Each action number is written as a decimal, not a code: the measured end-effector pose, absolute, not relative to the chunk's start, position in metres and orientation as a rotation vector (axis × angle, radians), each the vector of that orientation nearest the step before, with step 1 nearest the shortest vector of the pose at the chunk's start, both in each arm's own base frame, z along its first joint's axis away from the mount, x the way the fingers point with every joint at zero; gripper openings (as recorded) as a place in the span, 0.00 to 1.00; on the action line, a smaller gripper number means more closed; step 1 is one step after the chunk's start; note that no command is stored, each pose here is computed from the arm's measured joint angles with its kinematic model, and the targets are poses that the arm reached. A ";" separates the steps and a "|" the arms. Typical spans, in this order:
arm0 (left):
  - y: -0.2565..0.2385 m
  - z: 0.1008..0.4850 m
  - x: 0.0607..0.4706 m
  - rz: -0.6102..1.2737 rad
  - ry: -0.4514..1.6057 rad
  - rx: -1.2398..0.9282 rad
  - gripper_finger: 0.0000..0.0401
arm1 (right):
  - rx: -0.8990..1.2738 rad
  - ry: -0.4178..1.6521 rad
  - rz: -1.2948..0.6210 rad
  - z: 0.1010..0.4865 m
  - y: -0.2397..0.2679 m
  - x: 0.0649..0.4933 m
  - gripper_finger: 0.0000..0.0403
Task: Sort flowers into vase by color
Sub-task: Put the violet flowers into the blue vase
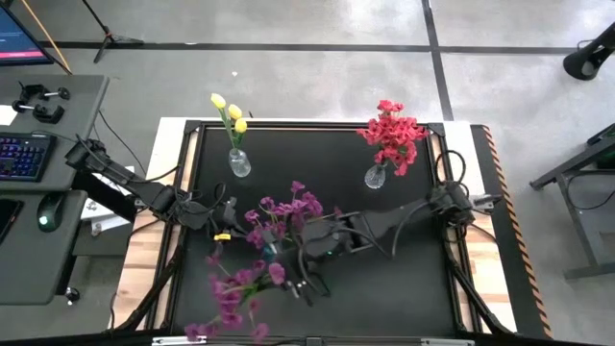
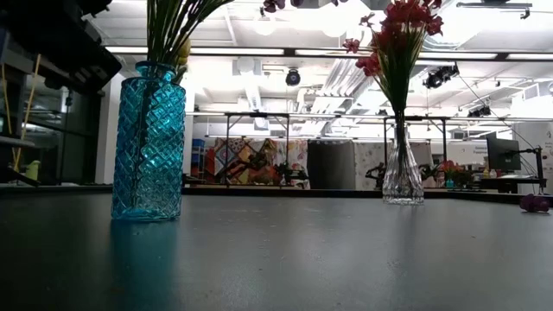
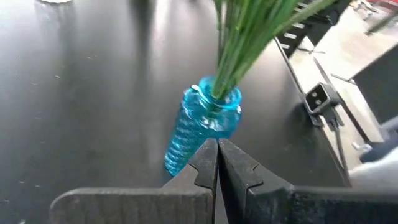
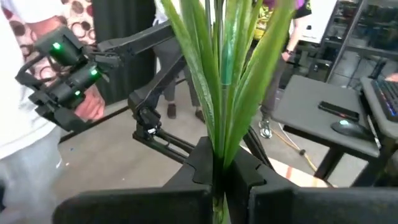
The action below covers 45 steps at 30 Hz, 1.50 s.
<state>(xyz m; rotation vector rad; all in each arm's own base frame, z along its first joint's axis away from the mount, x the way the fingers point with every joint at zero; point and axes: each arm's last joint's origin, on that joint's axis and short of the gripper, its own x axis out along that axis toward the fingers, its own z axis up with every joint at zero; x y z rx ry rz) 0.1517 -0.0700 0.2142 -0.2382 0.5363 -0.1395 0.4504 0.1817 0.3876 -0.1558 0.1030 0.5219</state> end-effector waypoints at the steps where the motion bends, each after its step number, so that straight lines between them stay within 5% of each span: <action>1: -0.070 0.214 0.152 -0.129 0.532 -0.236 0.00 | -0.164 0.104 0.533 0.388 0.180 0.454 0.00; 11: -0.070 0.221 0.156 -0.103 0.439 -0.205 0.00 | -0.211 0.118 0.570 0.365 0.177 0.482 0.00; 24: -0.049 0.215 0.180 0.007 0.415 -0.075 0.00 | -0.341 0.214 0.381 0.343 0.165 0.494 0.00; 45: -0.041 0.185 0.229 -0.130 0.398 -0.030 0.00 | -0.374 0.270 0.306 0.339 0.162 0.493 0.00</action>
